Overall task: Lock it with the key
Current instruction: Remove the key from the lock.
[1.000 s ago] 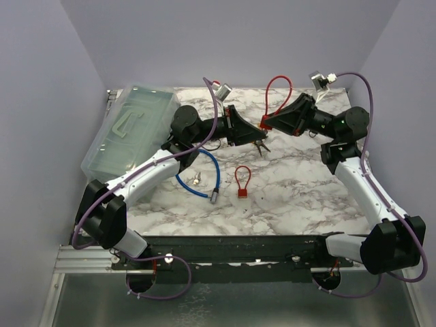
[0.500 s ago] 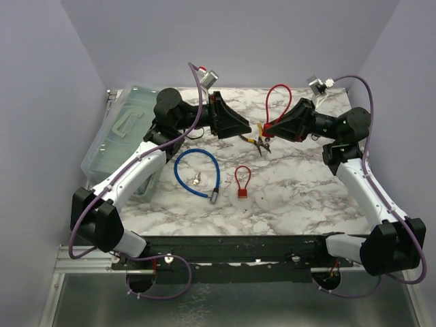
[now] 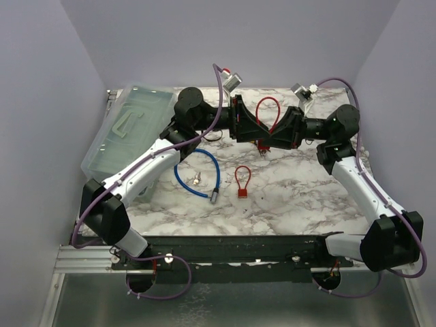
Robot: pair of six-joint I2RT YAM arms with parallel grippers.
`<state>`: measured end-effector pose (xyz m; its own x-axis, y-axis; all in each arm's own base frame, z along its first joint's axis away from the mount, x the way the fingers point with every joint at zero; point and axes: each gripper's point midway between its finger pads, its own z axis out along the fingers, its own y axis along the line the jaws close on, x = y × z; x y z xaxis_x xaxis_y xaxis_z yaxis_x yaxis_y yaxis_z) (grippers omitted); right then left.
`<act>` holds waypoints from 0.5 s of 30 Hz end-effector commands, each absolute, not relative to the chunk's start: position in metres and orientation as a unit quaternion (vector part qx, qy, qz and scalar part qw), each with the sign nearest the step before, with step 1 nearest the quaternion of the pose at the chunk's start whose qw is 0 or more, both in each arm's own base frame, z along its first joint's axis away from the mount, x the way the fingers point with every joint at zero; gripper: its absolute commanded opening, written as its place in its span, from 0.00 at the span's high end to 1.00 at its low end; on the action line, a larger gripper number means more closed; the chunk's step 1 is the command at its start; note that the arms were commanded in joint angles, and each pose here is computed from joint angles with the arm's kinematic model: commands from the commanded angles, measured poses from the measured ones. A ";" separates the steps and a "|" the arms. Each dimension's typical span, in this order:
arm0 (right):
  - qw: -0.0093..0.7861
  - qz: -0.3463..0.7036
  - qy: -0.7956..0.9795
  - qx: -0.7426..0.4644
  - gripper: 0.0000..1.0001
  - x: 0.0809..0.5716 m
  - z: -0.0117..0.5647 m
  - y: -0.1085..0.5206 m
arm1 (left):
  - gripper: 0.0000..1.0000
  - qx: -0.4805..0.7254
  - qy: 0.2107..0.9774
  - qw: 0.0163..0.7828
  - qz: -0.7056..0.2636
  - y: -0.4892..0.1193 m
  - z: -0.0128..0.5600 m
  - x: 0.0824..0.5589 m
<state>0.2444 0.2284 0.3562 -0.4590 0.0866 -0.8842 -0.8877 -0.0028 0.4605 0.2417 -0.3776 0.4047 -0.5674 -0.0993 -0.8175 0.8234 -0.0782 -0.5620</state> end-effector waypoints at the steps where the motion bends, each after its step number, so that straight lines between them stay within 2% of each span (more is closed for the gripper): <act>1: 0.385 0.618 0.576 -0.372 1.00 0.237 0.358 0.232 | 0.45 0.303 0.577 0.373 -0.661 -0.384 0.418 0.251; 11: 0.376 0.618 0.575 -0.382 1.00 0.236 0.356 0.240 | 0.65 0.306 0.577 0.359 -0.667 -0.394 0.413 0.246; 15: 0.375 0.618 0.573 -0.386 1.00 0.236 0.358 0.241 | 0.67 0.301 0.583 0.354 -0.667 -0.396 0.409 0.247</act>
